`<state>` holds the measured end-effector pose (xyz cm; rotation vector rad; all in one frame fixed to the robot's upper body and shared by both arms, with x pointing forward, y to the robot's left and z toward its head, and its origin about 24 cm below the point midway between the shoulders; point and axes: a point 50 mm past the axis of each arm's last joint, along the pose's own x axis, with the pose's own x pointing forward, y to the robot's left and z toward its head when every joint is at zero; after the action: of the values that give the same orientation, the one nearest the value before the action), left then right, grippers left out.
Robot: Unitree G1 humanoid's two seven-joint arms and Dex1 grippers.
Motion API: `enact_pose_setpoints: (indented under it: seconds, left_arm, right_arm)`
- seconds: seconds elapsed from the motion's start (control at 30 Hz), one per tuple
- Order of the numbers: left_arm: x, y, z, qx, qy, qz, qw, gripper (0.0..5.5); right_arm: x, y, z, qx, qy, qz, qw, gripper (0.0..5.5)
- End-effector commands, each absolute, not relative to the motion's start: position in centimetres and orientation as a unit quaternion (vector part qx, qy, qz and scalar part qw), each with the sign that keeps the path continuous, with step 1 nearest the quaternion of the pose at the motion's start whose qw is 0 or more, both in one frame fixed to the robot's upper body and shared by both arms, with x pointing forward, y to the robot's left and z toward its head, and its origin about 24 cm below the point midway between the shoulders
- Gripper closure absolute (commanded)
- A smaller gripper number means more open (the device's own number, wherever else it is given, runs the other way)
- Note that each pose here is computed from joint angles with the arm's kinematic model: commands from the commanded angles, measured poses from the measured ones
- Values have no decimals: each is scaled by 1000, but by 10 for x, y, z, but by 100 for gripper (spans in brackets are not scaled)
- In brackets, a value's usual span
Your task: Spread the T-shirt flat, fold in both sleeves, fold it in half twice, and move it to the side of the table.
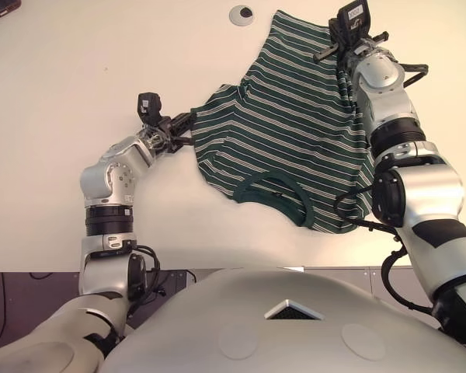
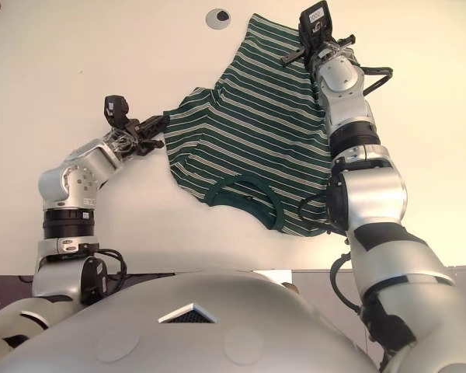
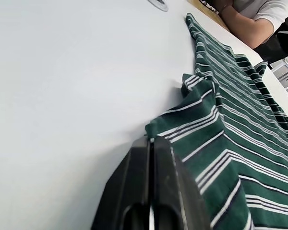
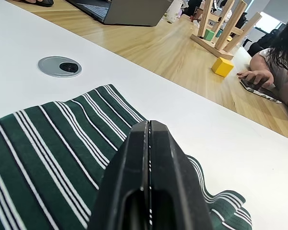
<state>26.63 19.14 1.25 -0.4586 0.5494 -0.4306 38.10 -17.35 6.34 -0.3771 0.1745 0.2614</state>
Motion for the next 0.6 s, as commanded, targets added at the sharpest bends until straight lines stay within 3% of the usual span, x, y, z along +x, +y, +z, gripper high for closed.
enact_pose_setpoints:
  seconds: [0.03,0.3,0.43,0.6]
  left_arm:
    - [246,220,7,-242,267,-150,921,548]
    - [186,259,19,-221,270,-106,931,548]
    - [198,233,57,-161,204,-198,945,548]
    - [200,176,69,-65,223,-343,910,548]
  right_arm:
    - [386,-188,76,-196,77,103,972,550]
    - [380,-215,74,-198,86,62,974,550]
    - [381,-215,74,-205,87,65,973,550]
    - [379,-214,71,-226,92,75,967,550]
